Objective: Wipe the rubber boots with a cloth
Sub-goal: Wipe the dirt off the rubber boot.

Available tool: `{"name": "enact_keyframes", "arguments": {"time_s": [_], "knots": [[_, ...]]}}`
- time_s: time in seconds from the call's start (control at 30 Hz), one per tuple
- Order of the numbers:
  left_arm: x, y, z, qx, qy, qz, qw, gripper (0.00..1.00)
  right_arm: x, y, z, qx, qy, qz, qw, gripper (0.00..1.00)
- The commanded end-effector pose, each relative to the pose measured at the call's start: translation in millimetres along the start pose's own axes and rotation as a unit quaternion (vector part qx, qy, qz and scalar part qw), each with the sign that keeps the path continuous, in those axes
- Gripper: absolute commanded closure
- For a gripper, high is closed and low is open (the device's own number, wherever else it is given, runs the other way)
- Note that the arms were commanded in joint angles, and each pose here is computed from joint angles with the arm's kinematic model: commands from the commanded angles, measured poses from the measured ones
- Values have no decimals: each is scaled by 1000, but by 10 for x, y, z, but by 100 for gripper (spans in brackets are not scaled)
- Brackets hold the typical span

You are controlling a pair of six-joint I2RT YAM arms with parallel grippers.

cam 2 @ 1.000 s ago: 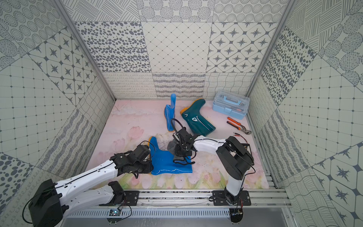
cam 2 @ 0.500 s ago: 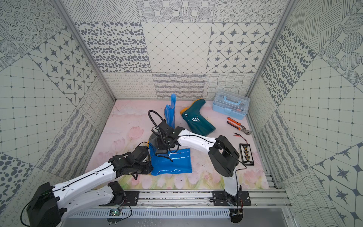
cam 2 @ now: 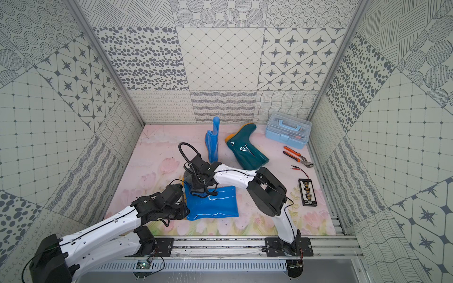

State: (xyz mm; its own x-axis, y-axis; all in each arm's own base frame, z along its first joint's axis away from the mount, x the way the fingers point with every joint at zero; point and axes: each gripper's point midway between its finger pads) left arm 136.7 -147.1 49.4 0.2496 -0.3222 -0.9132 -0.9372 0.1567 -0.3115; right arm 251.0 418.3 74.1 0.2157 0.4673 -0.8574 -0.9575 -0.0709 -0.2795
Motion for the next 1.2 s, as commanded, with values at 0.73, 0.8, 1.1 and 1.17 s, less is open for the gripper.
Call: {"name": "enact_keyframes", "arguments": {"time_s": [0.73,0.8,1.1,1.17], "knots": [[57,-229,-114,-45,-29,25,998,100,-317,1497,-1366,120,80,98,985,100],[55,-198,-106,-41,-25,26,998,100,-519,1432,-1711,157,98,77,980,100],[102,-168,-209,-2,6,37,999,89,-996,629,-1020,91,19,-22,995,100],[73,-207,-262,-6,25,20,999,64,-941,377,-557,74,-36,-32,996,100]]}}
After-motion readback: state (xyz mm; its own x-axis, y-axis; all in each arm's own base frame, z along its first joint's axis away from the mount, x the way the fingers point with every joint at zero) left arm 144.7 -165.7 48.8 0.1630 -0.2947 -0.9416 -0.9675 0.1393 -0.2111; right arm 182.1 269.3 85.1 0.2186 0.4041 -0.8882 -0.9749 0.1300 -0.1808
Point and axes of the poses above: each gripper's point midway between its finger pads, its own x axis out along the fingers, its own z axis along the line the jaws close on, y = z × x, and after that the axes turned 10 degrees about x, right-handed
